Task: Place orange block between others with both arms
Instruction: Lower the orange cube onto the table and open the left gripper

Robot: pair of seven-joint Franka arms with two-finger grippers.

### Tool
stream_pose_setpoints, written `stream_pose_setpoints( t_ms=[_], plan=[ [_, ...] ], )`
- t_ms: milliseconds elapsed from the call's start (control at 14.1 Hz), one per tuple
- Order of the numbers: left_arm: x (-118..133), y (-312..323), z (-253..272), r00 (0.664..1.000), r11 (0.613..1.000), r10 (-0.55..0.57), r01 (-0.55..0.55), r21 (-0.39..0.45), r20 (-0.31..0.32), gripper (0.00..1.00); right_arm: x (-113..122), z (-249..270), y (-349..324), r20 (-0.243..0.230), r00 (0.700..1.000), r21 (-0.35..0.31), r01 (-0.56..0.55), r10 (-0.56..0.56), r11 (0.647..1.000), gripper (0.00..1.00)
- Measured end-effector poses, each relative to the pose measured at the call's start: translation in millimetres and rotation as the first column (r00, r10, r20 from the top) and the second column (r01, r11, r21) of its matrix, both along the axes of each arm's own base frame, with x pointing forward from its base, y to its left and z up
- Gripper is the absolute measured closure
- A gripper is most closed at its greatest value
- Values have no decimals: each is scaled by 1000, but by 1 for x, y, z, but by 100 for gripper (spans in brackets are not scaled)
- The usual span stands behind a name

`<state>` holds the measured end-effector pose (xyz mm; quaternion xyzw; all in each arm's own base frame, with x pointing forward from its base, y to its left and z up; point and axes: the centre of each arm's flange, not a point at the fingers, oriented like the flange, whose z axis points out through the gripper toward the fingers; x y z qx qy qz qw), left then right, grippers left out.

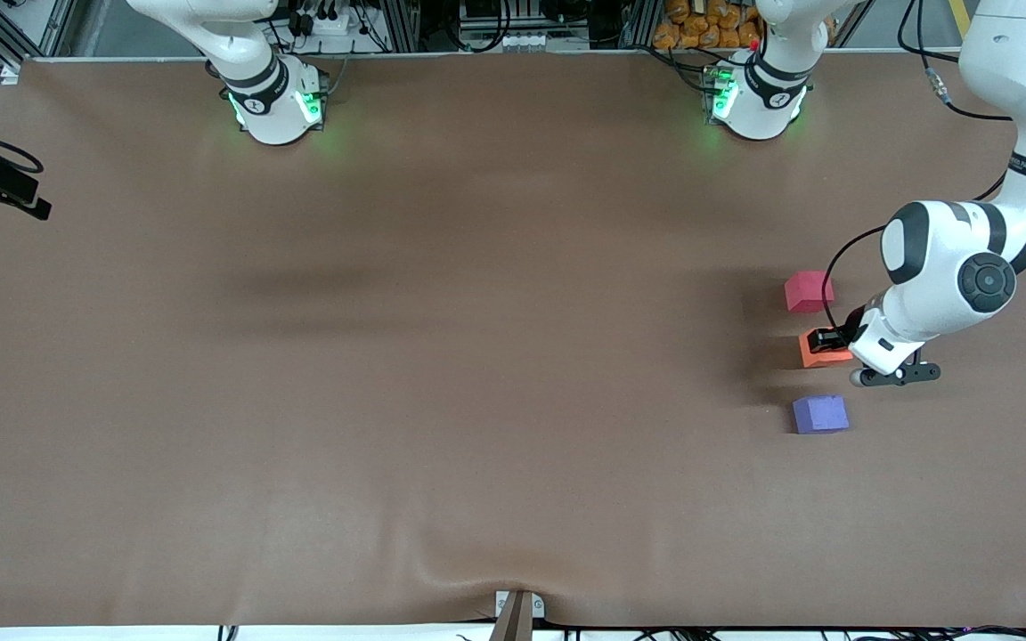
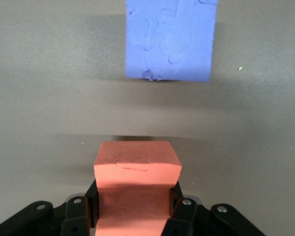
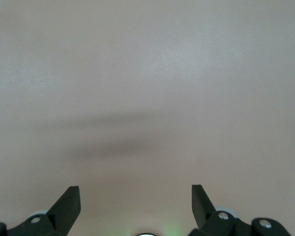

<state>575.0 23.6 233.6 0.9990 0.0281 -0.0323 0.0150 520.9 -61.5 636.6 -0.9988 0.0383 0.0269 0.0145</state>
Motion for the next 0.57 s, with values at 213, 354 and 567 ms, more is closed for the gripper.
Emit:
stream_pose_setpoints(
  t_ms=[213, 354, 567],
  plan=[
    [0, 0, -4, 1000, 1000, -27, 27, -5, -1, 45, 0, 0, 0, 0, 1000, 0, 0, 0, 1000, 0],
    [0, -1, -7, 999, 999, -52, 52, -10, -2, 45, 0, 0, 0, 0, 1000, 0, 0, 0, 1000, 0],
    [0, -1, -15, 998, 997, -69, 69, -18, 6, 45, 0, 0, 0, 0, 1000, 0, 0, 0, 1000, 0]
  ],
)
